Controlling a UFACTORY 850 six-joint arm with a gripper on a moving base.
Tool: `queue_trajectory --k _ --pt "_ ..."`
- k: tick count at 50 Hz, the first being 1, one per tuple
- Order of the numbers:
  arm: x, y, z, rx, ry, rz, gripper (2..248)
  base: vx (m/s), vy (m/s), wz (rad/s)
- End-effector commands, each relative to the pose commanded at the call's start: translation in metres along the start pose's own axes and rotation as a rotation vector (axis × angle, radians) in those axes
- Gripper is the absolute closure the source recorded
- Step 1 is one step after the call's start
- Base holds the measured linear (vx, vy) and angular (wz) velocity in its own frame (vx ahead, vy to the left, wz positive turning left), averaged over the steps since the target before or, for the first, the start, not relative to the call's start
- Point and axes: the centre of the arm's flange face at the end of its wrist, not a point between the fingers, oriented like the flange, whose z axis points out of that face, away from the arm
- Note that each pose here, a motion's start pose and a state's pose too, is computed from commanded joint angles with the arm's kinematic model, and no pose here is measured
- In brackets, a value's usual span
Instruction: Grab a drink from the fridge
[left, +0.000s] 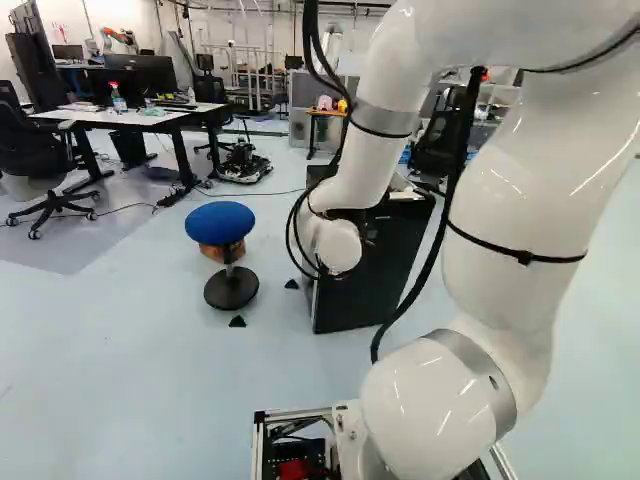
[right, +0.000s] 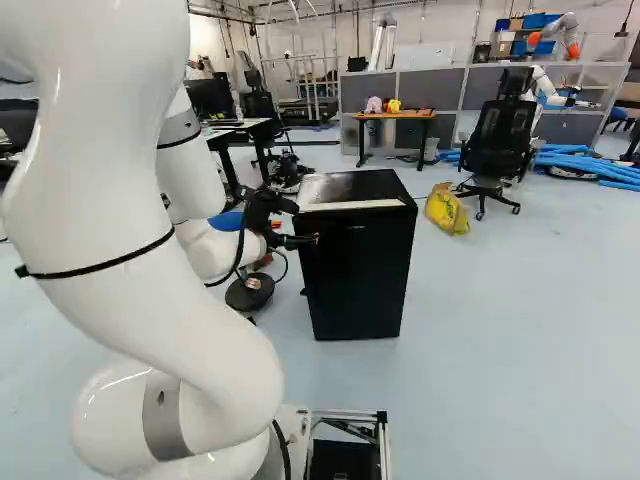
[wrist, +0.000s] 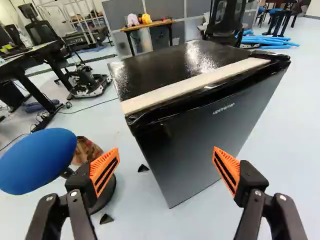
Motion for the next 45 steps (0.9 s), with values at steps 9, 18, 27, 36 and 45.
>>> queue_trajectory --k 9,18,27,36,45 --pt "-0.006 -0.004 0.012 -0.01 -0.016 -0.01 3 0.0 0.0 0.0" --pt "-0.012 -0.007 0.024 -0.019 -0.027 -0.018 3 0.0 0.0 0.0" --pt "-0.018 -0.011 0.036 -0.027 -0.031 -0.027 3 0.0 0.0 0.0" --pt "-0.025 -0.017 0.048 -0.029 -0.033 -0.037 3 0.0 0.0 0.0" --pt "-0.026 -0.024 0.056 -0.025 -0.021 -0.04 3 0.0 0.0 0.0"
